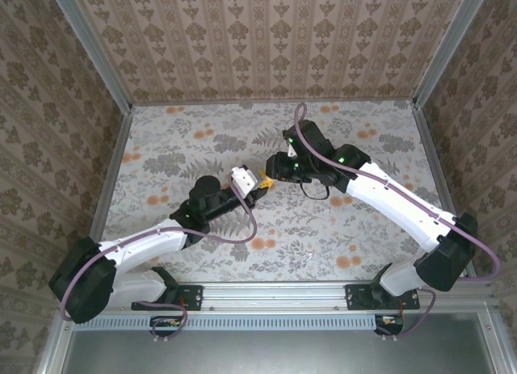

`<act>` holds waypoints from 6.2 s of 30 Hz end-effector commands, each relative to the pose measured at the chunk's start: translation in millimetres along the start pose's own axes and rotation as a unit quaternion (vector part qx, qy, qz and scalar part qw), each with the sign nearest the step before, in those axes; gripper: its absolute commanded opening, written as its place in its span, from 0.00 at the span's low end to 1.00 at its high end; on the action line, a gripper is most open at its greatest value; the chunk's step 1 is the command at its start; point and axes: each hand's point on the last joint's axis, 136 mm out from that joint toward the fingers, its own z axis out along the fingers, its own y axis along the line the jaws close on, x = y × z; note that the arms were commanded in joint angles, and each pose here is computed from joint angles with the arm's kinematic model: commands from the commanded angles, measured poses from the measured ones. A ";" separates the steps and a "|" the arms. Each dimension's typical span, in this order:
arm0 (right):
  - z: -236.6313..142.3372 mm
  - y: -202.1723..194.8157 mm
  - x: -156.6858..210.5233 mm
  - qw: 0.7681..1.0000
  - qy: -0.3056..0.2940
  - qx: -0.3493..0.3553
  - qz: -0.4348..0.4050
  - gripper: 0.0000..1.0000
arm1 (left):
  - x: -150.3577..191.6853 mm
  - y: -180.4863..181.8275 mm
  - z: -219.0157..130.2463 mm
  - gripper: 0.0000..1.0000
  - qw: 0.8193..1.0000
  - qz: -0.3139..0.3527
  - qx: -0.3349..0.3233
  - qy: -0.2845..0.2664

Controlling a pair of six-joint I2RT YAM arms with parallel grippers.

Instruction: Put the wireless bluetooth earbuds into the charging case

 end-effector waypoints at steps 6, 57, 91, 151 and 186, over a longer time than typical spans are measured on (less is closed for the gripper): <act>-11.9 0.6 -2.8 0.997 0.009 0.018 -0.071 0.34 | -14.3 -13.2 3.1 0.00 0.999 -0.001 0.045 -0.026; -0.6 -14.9 12.1 0.988 0.020 0.025 -0.152 0.08 | -18.0 -9.4 3.7 0.00 0.997 -0.030 0.060 -0.034; -47.8 -3.5 -7.9 0.961 -0.130 -0.030 -0.243 0.03 | -36.6 -9.6 2.8 0.00 0.987 -0.092 0.104 -0.084; -83.6 2.9 3.3 0.929 -0.151 -0.104 -0.321 0.02 | -75.7 -19.1 -18.5 0.00 0.966 -0.141 0.169 -0.137; -109.8 -1.3 11.8 0.938 -0.159 -0.138 -0.276 0.46 | -66.0 -6.3 -15.6 0.00 0.975 -0.132 0.123 -0.128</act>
